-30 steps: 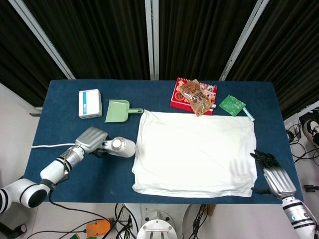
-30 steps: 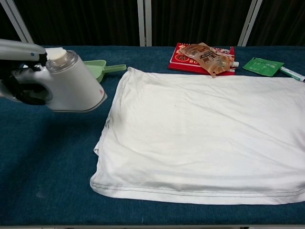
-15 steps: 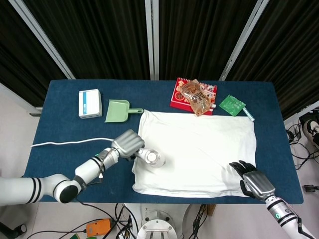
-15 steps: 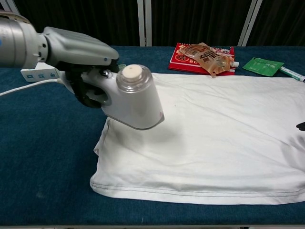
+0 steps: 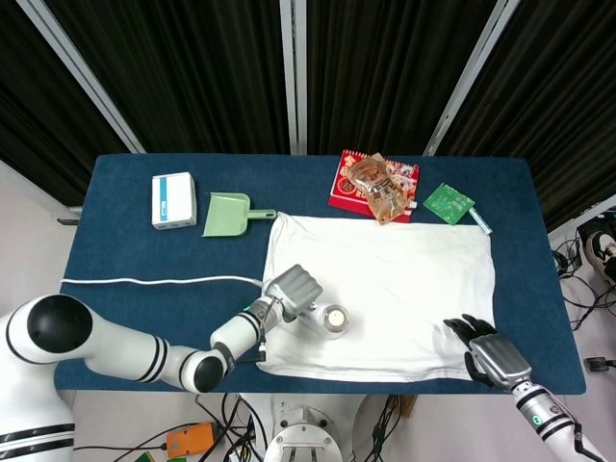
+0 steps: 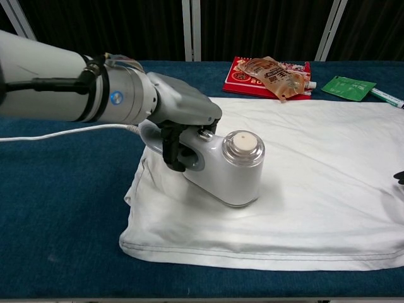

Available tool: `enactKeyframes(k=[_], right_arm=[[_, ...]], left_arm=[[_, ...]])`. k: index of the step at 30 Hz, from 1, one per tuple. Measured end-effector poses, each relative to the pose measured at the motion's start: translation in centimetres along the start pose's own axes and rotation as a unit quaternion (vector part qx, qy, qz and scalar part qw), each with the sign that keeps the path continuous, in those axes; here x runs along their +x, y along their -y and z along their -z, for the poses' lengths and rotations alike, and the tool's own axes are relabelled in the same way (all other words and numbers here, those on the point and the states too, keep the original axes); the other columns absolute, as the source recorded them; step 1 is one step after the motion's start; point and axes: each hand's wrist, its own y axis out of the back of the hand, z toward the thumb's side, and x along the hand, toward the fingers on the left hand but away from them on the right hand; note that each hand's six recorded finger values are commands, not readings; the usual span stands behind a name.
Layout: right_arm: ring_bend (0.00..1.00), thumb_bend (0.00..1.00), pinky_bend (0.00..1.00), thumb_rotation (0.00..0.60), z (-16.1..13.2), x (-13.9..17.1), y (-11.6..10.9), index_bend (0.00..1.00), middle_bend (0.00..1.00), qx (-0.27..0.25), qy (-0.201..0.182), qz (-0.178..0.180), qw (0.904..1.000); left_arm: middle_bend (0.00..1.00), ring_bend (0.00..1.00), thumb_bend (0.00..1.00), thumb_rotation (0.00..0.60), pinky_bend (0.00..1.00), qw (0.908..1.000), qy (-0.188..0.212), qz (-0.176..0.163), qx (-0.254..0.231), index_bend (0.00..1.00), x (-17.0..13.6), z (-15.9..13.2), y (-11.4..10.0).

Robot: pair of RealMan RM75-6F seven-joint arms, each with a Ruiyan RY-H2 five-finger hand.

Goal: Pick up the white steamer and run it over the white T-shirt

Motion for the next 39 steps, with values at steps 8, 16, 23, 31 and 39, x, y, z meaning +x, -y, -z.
enactKeyframes(k=[8, 16, 23, 31, 39], right_arm=[[0.05, 0.93, 0.17, 0.6, 0.3, 0.3, 0.0, 0.11, 0.17, -0.01, 0.003, 0.011, 0.9999], [0.05, 0.93, 0.17, 0.6, 0.9, 0.4, 0.1, 0.1, 0.17, -0.019, 0.01, 0.016, 0.9996], [0.05, 0.93, 0.17, 0.6, 1.0, 0.4, -0.1, 0.1, 0.17, -0.024, 0.008, 0.023, 0.9994], [0.05, 0.93, 0.17, 0.6, 1.1, 0.3, -0.3, 0.1, 0.17, -0.028, 0.005, 0.031, 0.9991], [0.05, 0.93, 0.17, 0.6, 1.0, -0.1, -0.6, 0.1, 0.17, -0.027, 0.001, 0.033, 0.9991]], left_arm=[[0.88, 0.73, 0.54, 0.6, 0.66, 0.9979, -0.049, 0.029, -0.031, 0.72, 2.4, 2.3, 0.5], [0.88, 0.73, 0.54, 0.6, 0.66, 0.989, -0.105, 0.051, -0.092, 0.72, 3.0, 6.4, 1.4], [0.88, 0.73, 0.54, 0.6, 0.66, 0.9746, -0.158, 0.054, -0.149, 0.72, 2.0, 11.0, 2.3], [0.88, 0.73, 0.53, 0.6, 0.66, 0.9636, -0.194, 0.035, -0.18, 0.72, -0.5, 15.1, 2.8], [0.88, 0.73, 0.53, 0.6, 0.66, 0.9801, -0.132, 0.008, -0.148, 0.72, -2.5, 11.5, 2.3]])
